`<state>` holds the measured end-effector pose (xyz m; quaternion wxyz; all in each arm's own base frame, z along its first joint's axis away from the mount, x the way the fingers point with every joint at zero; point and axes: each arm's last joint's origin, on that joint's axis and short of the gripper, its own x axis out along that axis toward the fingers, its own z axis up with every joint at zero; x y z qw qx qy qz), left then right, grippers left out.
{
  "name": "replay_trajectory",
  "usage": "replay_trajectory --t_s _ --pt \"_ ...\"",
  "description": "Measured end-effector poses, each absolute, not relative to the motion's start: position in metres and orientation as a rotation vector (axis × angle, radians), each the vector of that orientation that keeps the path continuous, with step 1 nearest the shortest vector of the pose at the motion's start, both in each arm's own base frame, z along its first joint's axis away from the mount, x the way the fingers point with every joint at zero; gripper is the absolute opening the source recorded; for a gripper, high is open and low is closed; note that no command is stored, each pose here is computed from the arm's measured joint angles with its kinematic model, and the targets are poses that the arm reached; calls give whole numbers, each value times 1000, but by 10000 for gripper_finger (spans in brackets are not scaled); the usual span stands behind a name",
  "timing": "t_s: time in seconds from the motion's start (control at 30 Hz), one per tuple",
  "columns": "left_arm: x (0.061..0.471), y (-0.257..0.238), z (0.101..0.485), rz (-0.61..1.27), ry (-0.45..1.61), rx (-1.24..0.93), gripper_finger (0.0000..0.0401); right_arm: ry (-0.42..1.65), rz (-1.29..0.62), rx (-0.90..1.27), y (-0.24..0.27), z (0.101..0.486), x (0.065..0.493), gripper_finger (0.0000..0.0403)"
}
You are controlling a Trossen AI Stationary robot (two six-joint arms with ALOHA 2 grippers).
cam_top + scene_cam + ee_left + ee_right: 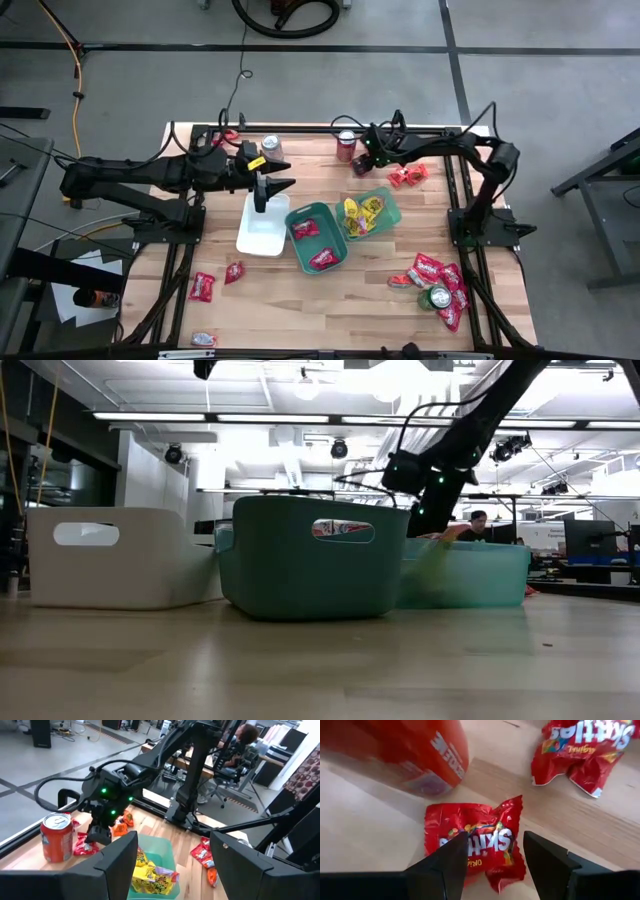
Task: Sort candy
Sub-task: Put the red candy into the green bin
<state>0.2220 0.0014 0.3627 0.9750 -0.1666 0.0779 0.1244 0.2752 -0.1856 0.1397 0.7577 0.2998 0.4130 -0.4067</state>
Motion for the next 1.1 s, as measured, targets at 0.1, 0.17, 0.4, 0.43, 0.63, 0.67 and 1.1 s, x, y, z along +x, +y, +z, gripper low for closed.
replay_trajectory --t_s 0.1,0.17,0.4,0.43,0.63,0.67,1.1 --pt "222 1 362 252 159 -337 236 910 -895 678 -186 132 277 180" --pt "222 1 362 253 157 -354 236 924 -893 683 -184 130 277 160" --pt "216 1 363 234 175 -355 236 911 -782 600 -165 164 277 18" --pt "215 1 364 237 169 -343 236 891 -762 590 -160 175 275 21" --pt "212 3 366 288 158 -281 236 625 -509 488 -110 256 268 10" --pt "212 3 366 289 162 -275 236 575 -440 480 -99 267 269 11" --pt "211 3 361 295 214 -258 236 459 1 334 47 257 320 15"
